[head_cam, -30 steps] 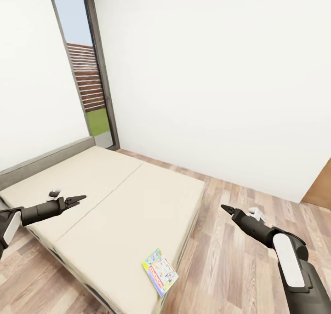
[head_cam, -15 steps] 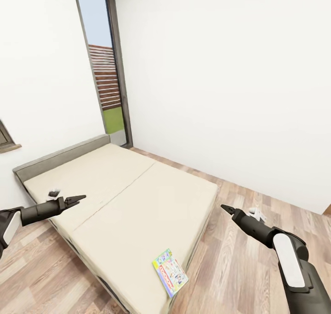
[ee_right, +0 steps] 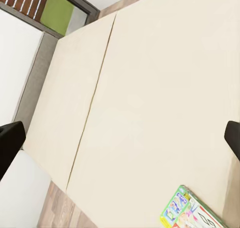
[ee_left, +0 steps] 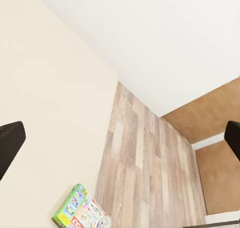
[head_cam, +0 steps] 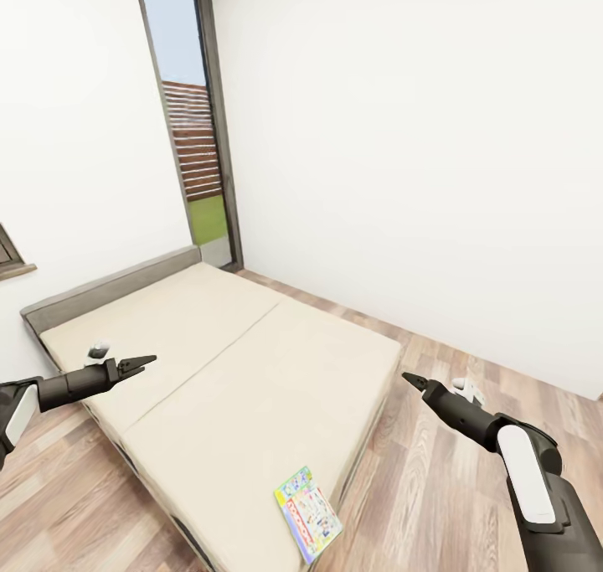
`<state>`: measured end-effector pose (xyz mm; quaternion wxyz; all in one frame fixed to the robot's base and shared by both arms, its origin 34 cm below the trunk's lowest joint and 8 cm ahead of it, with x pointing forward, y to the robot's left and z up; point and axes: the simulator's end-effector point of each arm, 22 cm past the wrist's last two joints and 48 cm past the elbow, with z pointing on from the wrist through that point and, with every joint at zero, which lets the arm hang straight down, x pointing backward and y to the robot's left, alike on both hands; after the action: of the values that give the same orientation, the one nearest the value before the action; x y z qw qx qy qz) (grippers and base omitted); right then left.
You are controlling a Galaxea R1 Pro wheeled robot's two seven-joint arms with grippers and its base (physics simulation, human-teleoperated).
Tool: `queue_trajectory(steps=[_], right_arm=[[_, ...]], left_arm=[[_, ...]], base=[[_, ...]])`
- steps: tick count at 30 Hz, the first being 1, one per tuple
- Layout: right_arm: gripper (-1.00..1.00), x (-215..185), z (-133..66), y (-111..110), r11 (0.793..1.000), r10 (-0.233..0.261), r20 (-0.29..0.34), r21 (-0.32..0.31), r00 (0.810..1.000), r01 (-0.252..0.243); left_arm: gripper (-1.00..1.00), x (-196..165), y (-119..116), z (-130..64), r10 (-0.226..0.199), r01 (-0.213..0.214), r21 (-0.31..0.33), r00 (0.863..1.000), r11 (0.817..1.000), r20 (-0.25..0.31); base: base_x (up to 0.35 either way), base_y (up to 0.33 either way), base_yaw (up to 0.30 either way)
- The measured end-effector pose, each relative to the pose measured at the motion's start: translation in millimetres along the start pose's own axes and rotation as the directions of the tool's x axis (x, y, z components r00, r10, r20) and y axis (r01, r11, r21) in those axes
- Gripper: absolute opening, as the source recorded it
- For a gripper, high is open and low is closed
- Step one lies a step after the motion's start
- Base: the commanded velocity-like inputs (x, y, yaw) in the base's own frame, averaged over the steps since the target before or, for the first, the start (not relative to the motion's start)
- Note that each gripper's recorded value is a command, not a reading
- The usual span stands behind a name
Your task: Put all the toys in the child's room - the three board games (two on the bed and one on the table), the two jigsaw puzzles on the table, and the tennis ball on the table - inside the toy box on the table in the child's room.
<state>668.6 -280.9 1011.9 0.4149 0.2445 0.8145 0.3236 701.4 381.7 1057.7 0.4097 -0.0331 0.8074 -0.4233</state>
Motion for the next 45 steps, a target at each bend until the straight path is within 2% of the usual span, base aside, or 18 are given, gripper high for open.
queue_trajectory(steps=[23, 45], right_arm=[[1.00, 0.2, 0.2, -0.8, 1.000, -0.004, -0.001, 0.004, 1.000, 0.004], [1.00, 0.2, 0.2, -1.0, 1.000, -0.005, -0.001, 0.005, 1.000, 0.005]], left_arm=[[1.00, -0.1, 0.1, 0.1, 0.002, -0.002, -0.001, 1.000, 1.000, 0.000], [1.00, 0.3, 0.1, 0.3, 0.002, -0.002, -0.001, 1.000, 1.000, -0.002]], base=[[0.002, -0.089, 0.280], [0.000, -0.185, 0.288]])
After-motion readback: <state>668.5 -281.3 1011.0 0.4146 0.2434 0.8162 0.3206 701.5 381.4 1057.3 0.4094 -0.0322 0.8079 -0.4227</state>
